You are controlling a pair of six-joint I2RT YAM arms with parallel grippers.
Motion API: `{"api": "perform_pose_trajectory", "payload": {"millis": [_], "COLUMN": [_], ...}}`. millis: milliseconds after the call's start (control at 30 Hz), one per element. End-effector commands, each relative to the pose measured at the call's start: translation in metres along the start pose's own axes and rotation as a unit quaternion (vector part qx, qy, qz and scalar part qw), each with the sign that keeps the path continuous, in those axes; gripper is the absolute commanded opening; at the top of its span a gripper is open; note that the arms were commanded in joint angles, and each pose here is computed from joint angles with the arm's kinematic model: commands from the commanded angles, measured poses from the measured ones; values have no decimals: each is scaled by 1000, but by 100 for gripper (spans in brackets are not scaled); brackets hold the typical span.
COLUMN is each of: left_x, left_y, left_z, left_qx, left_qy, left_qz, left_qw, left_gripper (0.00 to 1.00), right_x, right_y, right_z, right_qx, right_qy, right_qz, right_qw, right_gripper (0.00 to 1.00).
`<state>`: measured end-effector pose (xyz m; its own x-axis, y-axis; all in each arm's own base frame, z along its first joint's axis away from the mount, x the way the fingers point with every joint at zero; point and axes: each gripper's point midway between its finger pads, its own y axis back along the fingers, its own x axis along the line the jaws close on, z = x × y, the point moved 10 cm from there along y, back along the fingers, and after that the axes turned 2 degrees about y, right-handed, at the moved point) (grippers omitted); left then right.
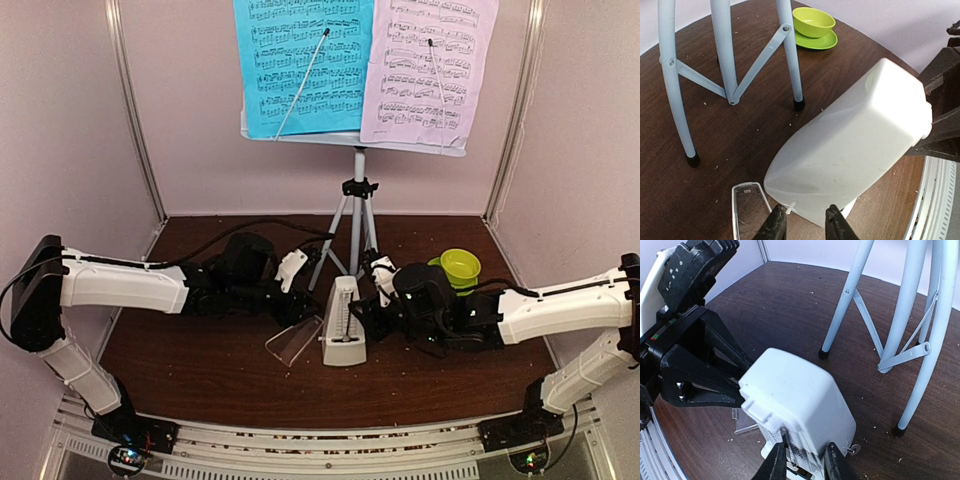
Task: Set up the instrument practice props
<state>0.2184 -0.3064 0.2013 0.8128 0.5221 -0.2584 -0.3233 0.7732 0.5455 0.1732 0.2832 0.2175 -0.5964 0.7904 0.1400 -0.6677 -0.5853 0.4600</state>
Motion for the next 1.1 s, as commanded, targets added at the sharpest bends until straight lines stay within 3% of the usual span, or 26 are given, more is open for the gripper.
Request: {"api": "perform_pose_trajectory", "payload": {"millis": [0,367,533,633,800,1067], "left_x": [0,1,1,2,3,6], "left_y": [5,7,8,9,14,24], "left_z": [4,2,1,1,1,3], "left_qx": [-19,-23,-27,-29,-40,-58], "left_qy": [-11,-5,-2,3,10,20], "left_qz": [-4,0,5,10,28,59], "left_qw": [1000,1000,1000,1000,999,996], "left_gripper": [29,29,34,41,50,54], "right_x": [-6,-9,-7,-3,6,-4], "right_y": [4,17,19,19,14,11], "right_z": [-1,-17,-16,-10,1,4], "right_qx": [-11,-3,-3,-6,-12,-8], "right_qy": [-3,8,1,-5,-9,-18], "right_qz": [-4,36,38,35,19,-71], "right_qw": [1000,999,999,999,1000,997], "right_gripper": [27,38,68,77,82,84]}}
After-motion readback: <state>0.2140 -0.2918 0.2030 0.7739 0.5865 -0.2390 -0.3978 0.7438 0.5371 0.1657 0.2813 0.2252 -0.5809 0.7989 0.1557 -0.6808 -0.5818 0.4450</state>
